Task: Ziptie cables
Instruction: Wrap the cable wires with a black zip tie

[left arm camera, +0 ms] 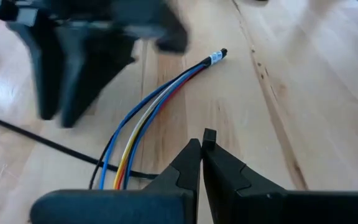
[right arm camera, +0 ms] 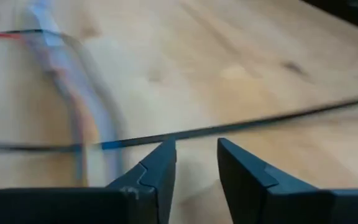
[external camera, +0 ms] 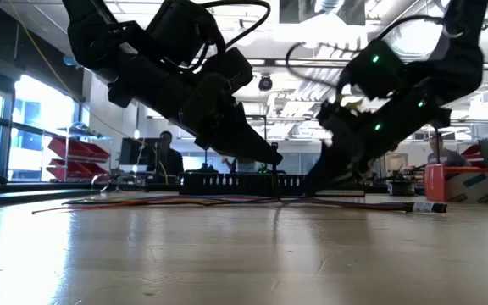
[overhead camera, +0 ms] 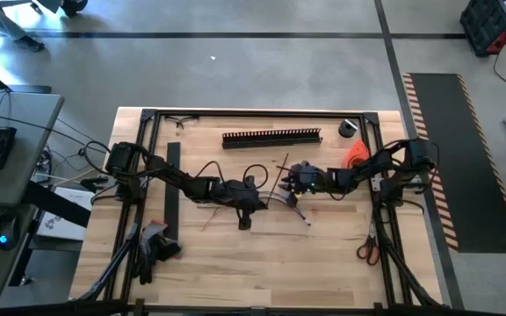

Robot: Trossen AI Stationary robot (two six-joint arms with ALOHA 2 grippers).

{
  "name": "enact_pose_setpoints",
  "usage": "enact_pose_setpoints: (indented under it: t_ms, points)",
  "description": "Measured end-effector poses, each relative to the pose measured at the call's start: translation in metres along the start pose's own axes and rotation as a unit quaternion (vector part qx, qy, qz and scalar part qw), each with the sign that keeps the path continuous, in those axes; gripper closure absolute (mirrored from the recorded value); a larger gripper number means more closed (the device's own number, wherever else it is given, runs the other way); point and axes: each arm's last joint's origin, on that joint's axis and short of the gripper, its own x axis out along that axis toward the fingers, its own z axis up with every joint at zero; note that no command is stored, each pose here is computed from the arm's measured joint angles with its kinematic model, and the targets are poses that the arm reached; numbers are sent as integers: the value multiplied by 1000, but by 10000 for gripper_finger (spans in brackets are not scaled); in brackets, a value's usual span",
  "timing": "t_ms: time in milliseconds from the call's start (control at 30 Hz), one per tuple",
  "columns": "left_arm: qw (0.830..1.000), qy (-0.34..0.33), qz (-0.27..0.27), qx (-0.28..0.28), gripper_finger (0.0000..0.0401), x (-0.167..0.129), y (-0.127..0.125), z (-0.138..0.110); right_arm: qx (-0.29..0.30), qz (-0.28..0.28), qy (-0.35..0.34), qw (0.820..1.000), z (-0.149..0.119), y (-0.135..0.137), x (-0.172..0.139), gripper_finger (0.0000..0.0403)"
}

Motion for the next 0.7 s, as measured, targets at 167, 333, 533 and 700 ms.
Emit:
enact_pose_setpoints:
  t_ms: [167,333,533,700]
  points:
    - [1000,-4,-2,-22,401,0,-2,1,-14,-21,-9,1000,9,-7,5,326]
    - [998,-9,13,-67,401,1,-6,0,-7,-15,-5,1000,18,-26,6,310]
    - [990,-17,43,-133,401,9,-12,-9,21,16,15,1000,23,-50,7,257]
    - [990,-55,30,-128,401,15,-18,-11,24,31,19,999,24,-52,7,221]
